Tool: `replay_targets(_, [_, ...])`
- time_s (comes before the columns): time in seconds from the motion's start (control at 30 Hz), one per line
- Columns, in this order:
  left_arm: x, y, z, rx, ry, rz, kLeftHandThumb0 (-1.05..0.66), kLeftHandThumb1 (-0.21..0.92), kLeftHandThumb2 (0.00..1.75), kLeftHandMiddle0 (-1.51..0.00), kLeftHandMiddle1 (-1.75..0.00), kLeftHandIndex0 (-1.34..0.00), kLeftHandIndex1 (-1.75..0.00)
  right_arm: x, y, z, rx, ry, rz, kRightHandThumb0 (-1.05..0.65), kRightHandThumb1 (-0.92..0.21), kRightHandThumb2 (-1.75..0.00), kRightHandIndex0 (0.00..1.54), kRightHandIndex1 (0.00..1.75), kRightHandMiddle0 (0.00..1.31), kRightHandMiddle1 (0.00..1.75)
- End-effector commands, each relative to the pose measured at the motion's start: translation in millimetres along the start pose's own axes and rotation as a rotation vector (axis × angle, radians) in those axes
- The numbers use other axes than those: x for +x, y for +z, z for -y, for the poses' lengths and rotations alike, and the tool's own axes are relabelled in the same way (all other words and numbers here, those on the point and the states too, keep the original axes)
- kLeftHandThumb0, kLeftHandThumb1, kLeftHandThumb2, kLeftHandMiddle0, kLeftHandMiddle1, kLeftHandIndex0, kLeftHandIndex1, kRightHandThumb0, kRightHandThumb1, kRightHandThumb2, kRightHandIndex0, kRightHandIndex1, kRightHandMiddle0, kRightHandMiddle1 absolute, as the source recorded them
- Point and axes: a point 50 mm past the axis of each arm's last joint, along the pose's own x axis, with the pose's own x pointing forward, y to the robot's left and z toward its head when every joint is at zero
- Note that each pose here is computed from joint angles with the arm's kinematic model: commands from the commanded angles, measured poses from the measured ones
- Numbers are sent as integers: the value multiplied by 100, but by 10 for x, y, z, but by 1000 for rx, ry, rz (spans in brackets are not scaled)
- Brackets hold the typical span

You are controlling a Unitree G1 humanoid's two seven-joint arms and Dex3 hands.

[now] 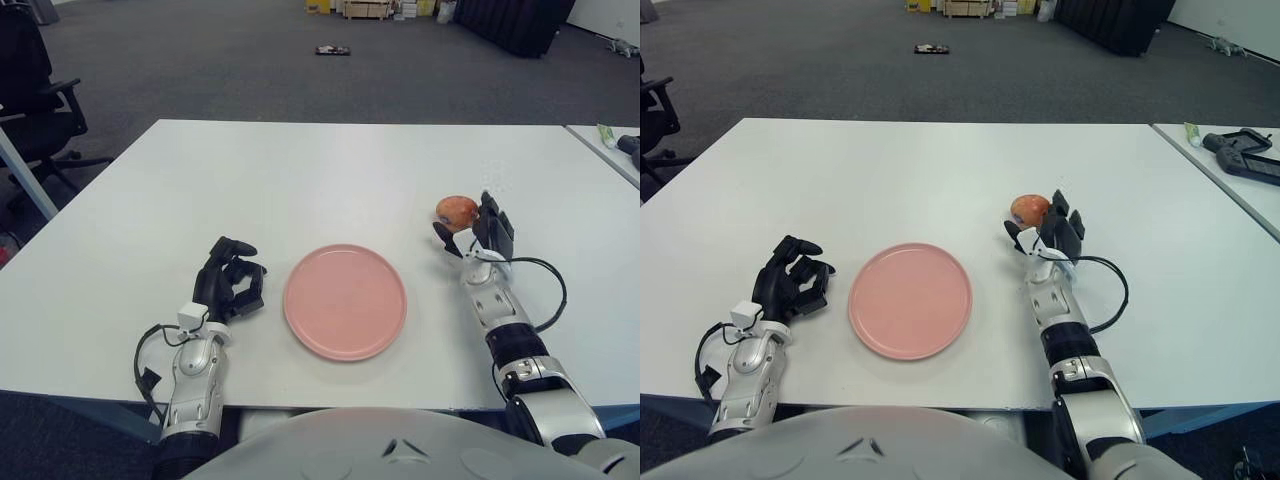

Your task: Put the apple into the plate.

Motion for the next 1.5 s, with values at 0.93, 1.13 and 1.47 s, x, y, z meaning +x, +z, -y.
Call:
replay_targets(0.93, [20, -10, 13, -2, 11, -2, -1, 43, 112, -59, -151, -40, -175, 407, 559, -52, -90, 122, 183, -100, -73, -28, 0, 0, 0, 0])
replay_targets(1.13, [7, -2, 8, -3, 11, 6, -1, 43, 111, -59, -149, -40, -175, 462, 504, -130, -154, 165, 151, -96, -73, -27, 0, 0, 0, 0])
replay_targets(1.47, [-21, 7, -5, 3, 21, 1, -1, 43, 110, -60, -146, -41, -175, 494, 399, -202, -222, 207, 85, -88, -70, -27, 0, 0, 0, 0])
